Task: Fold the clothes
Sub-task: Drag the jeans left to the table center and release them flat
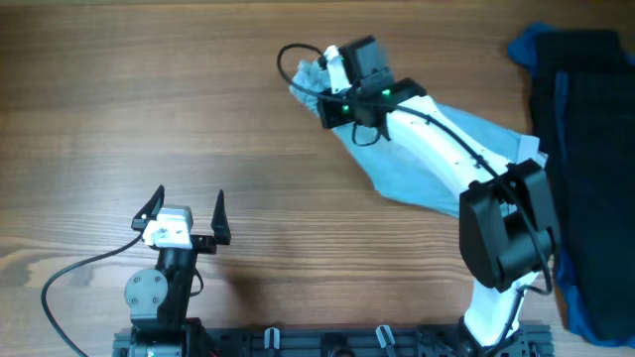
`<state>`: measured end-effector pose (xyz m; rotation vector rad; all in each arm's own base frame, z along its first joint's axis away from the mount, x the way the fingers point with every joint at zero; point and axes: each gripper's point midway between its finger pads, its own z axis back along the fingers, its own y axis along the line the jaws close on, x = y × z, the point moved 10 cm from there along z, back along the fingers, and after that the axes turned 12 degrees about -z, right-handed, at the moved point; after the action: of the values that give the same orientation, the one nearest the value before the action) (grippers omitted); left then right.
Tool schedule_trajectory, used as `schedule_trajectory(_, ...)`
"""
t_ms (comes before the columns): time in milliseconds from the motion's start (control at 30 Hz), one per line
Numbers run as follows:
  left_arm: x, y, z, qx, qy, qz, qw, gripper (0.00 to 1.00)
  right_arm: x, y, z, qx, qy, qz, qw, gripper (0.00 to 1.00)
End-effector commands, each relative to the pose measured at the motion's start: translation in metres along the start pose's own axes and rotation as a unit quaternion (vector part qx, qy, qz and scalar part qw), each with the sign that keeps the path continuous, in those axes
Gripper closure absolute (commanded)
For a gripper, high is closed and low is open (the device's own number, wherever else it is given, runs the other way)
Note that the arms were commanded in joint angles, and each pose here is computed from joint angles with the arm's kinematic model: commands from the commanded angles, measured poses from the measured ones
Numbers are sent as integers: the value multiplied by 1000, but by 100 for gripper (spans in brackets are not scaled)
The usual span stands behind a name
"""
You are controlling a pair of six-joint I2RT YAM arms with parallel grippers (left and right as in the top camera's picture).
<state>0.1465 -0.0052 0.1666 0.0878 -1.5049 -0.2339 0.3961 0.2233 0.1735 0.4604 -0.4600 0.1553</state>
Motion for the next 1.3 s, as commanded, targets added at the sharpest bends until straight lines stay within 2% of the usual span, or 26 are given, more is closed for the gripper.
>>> schedule_trajectory(0,-2,-1,0,1,3,3,1000,0,-3,33,16,31,2,-11,999,96)
schedule_trajectory(100,-2,-1,0,1,3,3,1000,0,-27,58,10,76,54,3,996,96)
schedule_trajectory(267,-2,-1,0,1,3,3,1000,0,-66,122,5,144,100,68,982,94)
schedule_trajectory(300,-2,-1,0,1,3,3,1000,0,-72,129,5,148,103,76,981,80)
schedule_trajectory(333,-2,-1,0,1,3,3,1000,0,-75,135,5,154,104,83,979,13)
schedule_trajectory(367,-2,-1,0,1,3,3,1000,0,-76,136,5,155,104,83,979,1)
schedule_trajectory(500,-2,-1,0,1,3,3,1000,0,-73,136,20,153,103,82,979,1)
schedule_trajectory(733,-2,-1,0,1,3,3,1000,0,-60,150,100,186,41,111,975,1)
schedule_trajectory(900,-2,-1,0,1,3,3,1000,0,-68,140,103,142,59,115,981,0)
schedule_trajectory(1267,-2,-1,0,1,3,3,1000,0,-67,138,102,130,54,116,983,1)
